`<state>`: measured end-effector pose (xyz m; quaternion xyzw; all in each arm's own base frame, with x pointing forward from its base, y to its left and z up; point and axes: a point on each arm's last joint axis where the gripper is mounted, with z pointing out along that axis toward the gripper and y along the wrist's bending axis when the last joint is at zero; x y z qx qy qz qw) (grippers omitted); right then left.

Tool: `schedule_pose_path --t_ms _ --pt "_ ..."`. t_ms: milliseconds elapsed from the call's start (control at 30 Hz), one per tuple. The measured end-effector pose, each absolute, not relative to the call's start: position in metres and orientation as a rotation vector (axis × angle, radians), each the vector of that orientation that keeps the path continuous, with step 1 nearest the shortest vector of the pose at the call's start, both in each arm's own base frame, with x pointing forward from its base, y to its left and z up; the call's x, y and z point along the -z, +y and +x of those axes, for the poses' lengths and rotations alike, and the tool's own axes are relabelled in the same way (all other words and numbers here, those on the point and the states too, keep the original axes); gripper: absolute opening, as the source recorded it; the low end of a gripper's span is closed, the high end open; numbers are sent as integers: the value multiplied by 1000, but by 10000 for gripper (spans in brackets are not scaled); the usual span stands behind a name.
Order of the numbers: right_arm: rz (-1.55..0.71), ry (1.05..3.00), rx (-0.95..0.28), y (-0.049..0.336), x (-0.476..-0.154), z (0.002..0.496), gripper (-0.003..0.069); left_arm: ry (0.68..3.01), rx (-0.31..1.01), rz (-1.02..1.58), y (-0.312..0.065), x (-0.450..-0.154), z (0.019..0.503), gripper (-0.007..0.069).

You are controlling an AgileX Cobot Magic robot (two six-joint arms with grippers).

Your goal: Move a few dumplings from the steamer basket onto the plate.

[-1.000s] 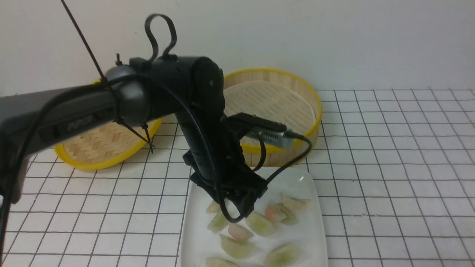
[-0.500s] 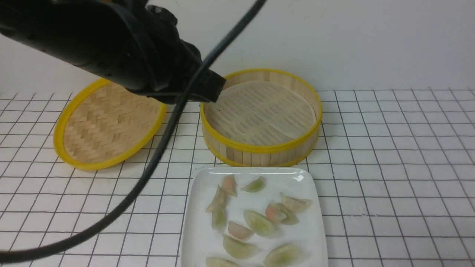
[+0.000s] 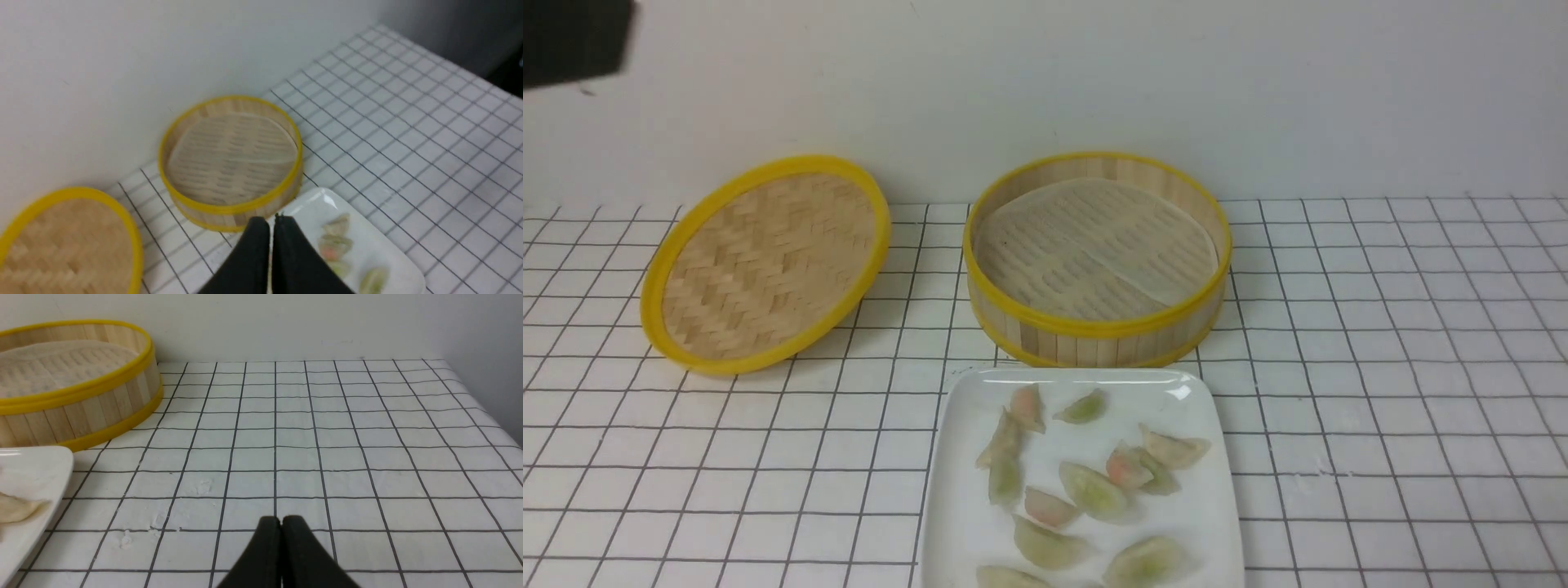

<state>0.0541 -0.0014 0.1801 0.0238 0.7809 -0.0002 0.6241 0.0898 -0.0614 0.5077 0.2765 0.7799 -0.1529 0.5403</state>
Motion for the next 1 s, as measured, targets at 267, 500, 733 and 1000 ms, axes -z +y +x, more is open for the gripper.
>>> schedule_pose_path --t_ms 267,500,733,1000 --pt "55 1793 0 -1 -180 54 -8 1674 202 478 -18 -449 43 -6" --pt "55 1793 0 -1 -180 54 -8 1708 47 262 -9 -286 48 -6" --pt "55 1793 0 -1 -180 54 -8 1844 13 169 -6 -180 52 -6" --pt "55 1793 1 -1 -180 54 -8 1879 8 157 -5 -170 52 -6"
